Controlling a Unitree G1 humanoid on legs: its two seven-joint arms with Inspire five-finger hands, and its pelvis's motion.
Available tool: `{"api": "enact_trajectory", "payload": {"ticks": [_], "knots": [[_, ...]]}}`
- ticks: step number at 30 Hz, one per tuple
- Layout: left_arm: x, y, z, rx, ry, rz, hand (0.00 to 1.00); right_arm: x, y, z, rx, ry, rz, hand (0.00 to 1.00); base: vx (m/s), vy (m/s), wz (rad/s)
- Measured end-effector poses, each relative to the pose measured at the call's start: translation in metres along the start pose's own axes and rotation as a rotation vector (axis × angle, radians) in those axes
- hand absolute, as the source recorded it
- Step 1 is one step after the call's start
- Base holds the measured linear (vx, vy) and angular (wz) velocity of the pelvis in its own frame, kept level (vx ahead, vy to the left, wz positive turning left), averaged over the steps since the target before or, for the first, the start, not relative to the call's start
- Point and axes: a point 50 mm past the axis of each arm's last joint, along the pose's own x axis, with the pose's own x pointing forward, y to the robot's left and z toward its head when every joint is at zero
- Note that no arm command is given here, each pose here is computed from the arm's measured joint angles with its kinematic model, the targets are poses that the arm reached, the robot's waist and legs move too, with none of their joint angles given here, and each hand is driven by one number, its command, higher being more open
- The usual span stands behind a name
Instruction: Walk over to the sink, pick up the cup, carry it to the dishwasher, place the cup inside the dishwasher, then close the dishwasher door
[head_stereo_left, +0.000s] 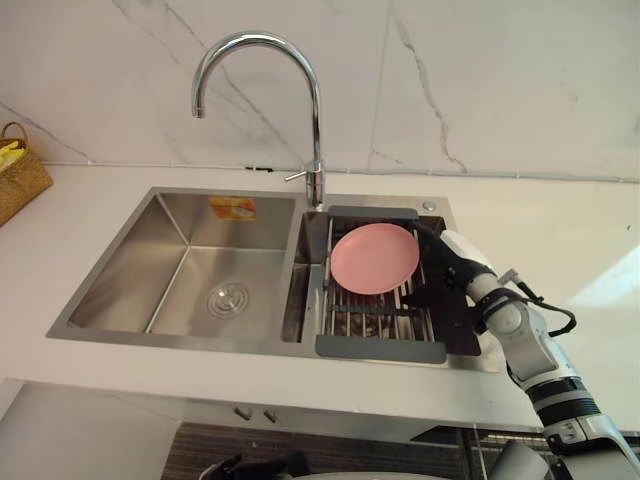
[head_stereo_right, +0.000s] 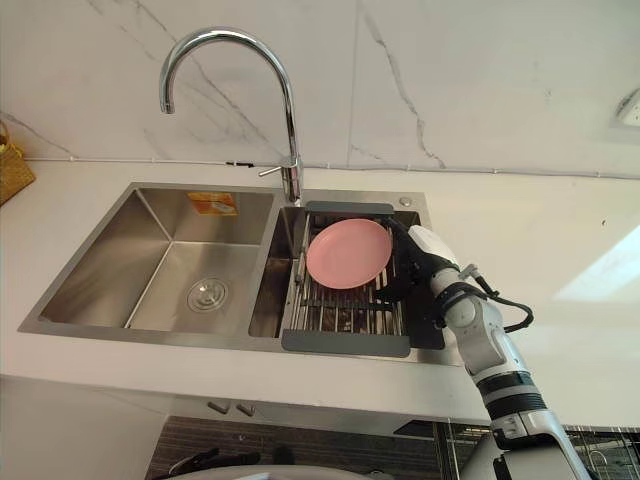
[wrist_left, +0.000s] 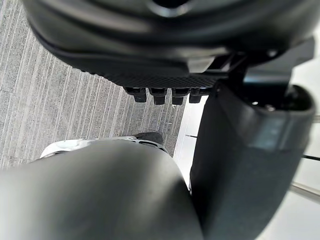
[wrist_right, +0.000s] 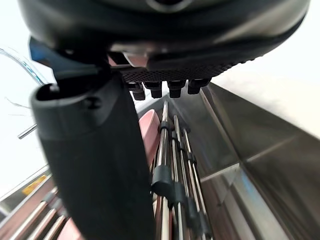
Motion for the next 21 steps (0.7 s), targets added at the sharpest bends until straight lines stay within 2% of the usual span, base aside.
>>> {"api": "enact_trajectory", "payload": {"ticks": [7,13,21], "knots": [[-0.002,0.001,0.002,-0.004,-0.022,-0.011,1.0,0.003,0.002,0.002,0.019,0.01,-0.066,1.0,0.03,0.004,0.05],[-0.002,0.001,0.002,-0.004,-0.023,-0.011,1.0,0.004,0.005,0.005,-0.056,0.007,-0.089,1.0,0.01,0.002,0.02],[-0.002,0.002,0.002,-0.012,-0.026,-0.011,1.0,0.011,0.011,0.015,-0.146,-0.033,-0.058,1.0,0.0,0.0,0.0]]}}
